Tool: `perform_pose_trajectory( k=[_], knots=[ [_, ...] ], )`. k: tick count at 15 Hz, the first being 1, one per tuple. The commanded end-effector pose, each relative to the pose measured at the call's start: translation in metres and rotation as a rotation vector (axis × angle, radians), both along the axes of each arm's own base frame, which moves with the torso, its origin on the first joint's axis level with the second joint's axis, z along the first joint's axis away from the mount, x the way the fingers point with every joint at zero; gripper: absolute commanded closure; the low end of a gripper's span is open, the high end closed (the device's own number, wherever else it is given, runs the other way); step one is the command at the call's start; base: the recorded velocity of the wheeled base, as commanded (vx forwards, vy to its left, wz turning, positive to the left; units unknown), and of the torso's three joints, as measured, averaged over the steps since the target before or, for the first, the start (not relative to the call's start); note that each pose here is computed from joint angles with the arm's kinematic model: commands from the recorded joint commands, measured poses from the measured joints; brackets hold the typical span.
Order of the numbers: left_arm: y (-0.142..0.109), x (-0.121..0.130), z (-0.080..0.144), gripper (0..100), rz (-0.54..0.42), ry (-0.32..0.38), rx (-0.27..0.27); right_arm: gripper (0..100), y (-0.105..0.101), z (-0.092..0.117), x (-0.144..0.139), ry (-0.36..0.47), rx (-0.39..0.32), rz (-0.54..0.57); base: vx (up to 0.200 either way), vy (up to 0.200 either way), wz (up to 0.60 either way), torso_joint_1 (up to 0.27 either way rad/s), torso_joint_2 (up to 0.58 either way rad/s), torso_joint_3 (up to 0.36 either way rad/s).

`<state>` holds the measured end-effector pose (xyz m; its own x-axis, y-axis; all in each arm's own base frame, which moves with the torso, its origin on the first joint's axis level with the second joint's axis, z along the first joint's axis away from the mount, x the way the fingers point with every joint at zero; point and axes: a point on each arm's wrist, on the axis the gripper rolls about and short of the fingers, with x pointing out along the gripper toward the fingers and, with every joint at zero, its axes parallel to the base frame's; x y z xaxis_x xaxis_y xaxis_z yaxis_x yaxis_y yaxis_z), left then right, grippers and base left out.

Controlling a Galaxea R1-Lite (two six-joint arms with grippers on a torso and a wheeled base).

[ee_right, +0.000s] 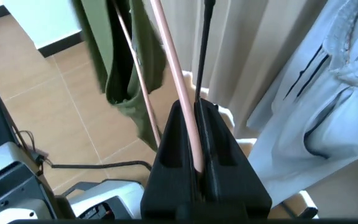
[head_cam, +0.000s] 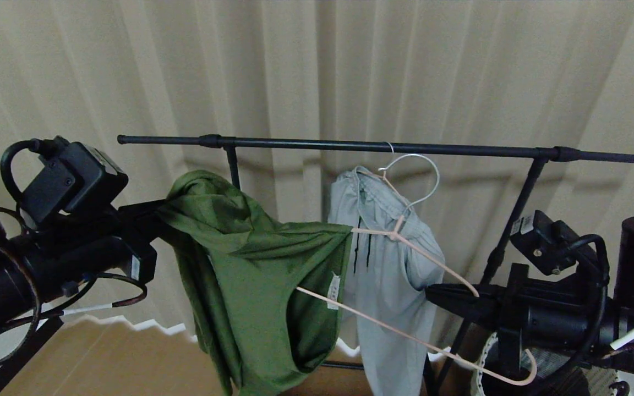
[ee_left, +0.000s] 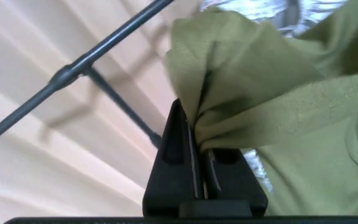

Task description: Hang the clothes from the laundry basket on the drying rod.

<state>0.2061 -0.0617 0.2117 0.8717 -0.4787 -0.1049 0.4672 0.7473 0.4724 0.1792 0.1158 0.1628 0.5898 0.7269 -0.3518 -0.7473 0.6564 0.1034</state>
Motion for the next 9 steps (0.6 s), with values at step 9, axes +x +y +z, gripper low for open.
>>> perform_pose_trajectory(
  k=[9],
  knots=[
    [0.004, 0.000, -0.036, 100, 0.028, 0.137, 0.041, 100, 0.005, 0.016, 0.007, -0.143, 0.098, 0.018, 0.000, 0.000, 0.00, 0.000, 0.00, 0.000]
  ],
)
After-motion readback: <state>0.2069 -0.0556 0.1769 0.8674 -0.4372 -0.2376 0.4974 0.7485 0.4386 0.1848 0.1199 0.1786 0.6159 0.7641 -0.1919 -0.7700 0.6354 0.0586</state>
